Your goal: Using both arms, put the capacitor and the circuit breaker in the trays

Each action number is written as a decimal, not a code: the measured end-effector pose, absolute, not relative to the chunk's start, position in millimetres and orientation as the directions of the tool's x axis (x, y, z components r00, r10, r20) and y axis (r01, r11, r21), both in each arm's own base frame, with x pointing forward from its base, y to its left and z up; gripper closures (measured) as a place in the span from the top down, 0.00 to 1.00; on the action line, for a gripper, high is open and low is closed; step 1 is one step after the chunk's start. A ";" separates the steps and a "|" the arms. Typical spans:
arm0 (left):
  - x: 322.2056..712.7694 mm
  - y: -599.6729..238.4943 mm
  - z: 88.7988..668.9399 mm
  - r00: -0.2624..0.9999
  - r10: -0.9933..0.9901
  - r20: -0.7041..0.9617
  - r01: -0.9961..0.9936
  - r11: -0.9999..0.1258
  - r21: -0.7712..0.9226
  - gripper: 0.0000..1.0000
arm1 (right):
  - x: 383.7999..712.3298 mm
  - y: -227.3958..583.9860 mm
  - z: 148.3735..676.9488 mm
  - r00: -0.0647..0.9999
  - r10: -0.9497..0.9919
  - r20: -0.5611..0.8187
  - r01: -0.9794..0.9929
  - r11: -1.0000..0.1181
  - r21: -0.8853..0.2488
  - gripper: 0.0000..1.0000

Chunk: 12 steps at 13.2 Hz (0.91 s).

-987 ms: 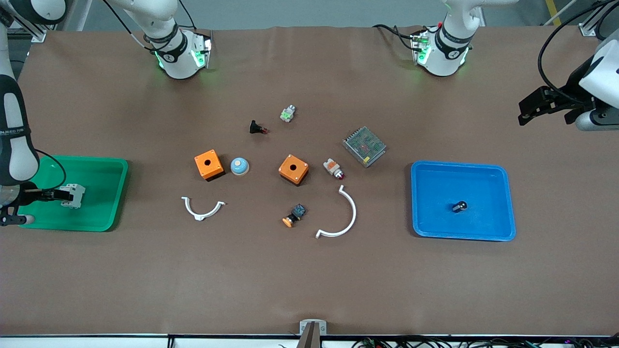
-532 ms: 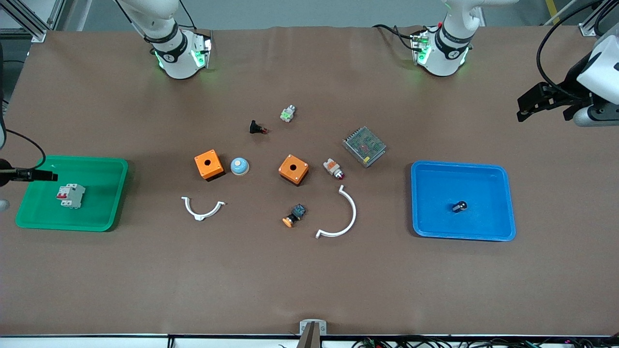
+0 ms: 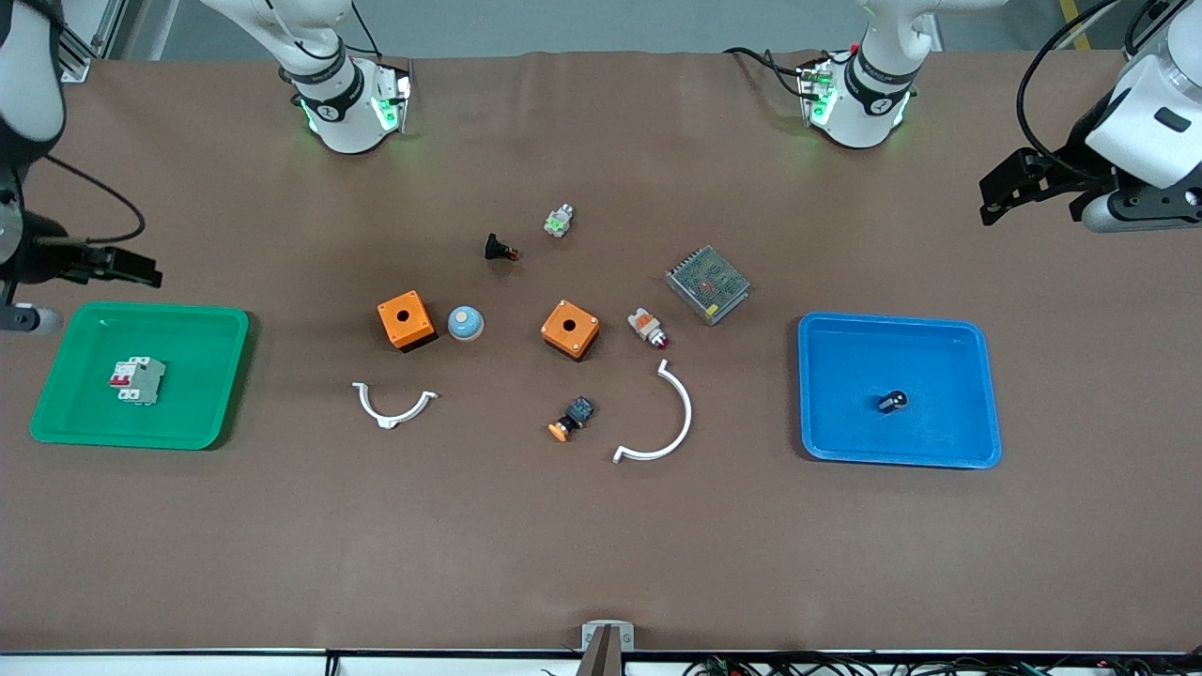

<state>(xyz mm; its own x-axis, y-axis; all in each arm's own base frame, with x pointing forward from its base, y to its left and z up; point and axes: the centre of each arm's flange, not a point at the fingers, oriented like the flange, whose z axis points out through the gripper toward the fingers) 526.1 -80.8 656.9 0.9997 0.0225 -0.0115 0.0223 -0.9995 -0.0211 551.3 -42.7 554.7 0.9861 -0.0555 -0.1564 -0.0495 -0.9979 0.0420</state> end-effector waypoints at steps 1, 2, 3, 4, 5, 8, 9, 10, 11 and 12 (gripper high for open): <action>523.8 -77.2 661.3 1.000 0.019 -0.003 0.019 -1.000 -0.020 1.00 | 543.1 -25.2 570.9 0.990 -0.050 -0.131 -0.045 -0.998 0.047 0.98; 521.2 -72.6 666.4 1.000 0.019 0.006 0.020 -1.000 -0.020 1.00 | 535.2 -10.2 586.2 0.994 -0.043 -0.105 -0.038 -0.998 0.050 0.98; 519.2 -67.6 670.4 1.000 0.021 0.013 0.021 -1.000 -0.019 1.00 | 528.4 1.5 599.4 0.996 -0.035 -0.080 -0.031 -0.998 0.045 0.99; 518.1 -63.4 672.8 1.000 0.020 0.018 0.020 -1.000 -0.019 1.00 | 523.2 8.1 609.7 0.998 -0.034 -0.060 -0.032 -0.999 0.029 0.99; 517.8 -60.5 673.6 1.000 0.022 0.019 0.023 -1.000 -0.019 1.00 | 519.7 8.9 617.7 0.998 -0.036 -0.043 -0.035 -0.999 0.020 0.99; 518.3 -60.7 669.2 1.000 0.021 0.010 0.022 -1.000 -0.020 1.00 | 520.1 1.1 632.5 0.999 -0.051 0.001 -0.051 -0.999 0.014 0.99; 518.8 -61.0 666.6 1.000 0.021 0.005 0.021 -1.000 -0.020 1.00 | 520.8 0.0 636.7 0.999 -0.053 0.014 -0.053 -0.999 0.013 0.99; 519.3 -61.1 664.3 1.000 0.021 0.000 0.021 -1.000 -0.021 1.00 | 522.1 -1.3 641.1 0.998 -0.055 0.027 -0.055 -0.998 0.012 0.99; 519.8 -61.1 663.0 1.000 0.021 -0.003 0.021 -1.000 -0.021 1.00 | 524.4 -4.4 645.6 0.997 -0.061 0.043 -0.061 -0.998 0.010 1.00; 520.1 -61.0 662.5 1.000 0.021 -0.004 0.021 -1.000 -0.021 1.00 | 528.0 -9.5 648.9 0.996 -0.069 0.056 -0.070 -0.998 0.009 1.00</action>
<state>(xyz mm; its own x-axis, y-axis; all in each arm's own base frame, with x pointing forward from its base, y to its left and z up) 520.1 -61.0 662.5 0.9998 0.0208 -0.0036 0.0207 -0.9996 -0.0212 528.0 -9.5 648.9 0.9960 -0.0692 0.0560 -0.0698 -0.9975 0.0086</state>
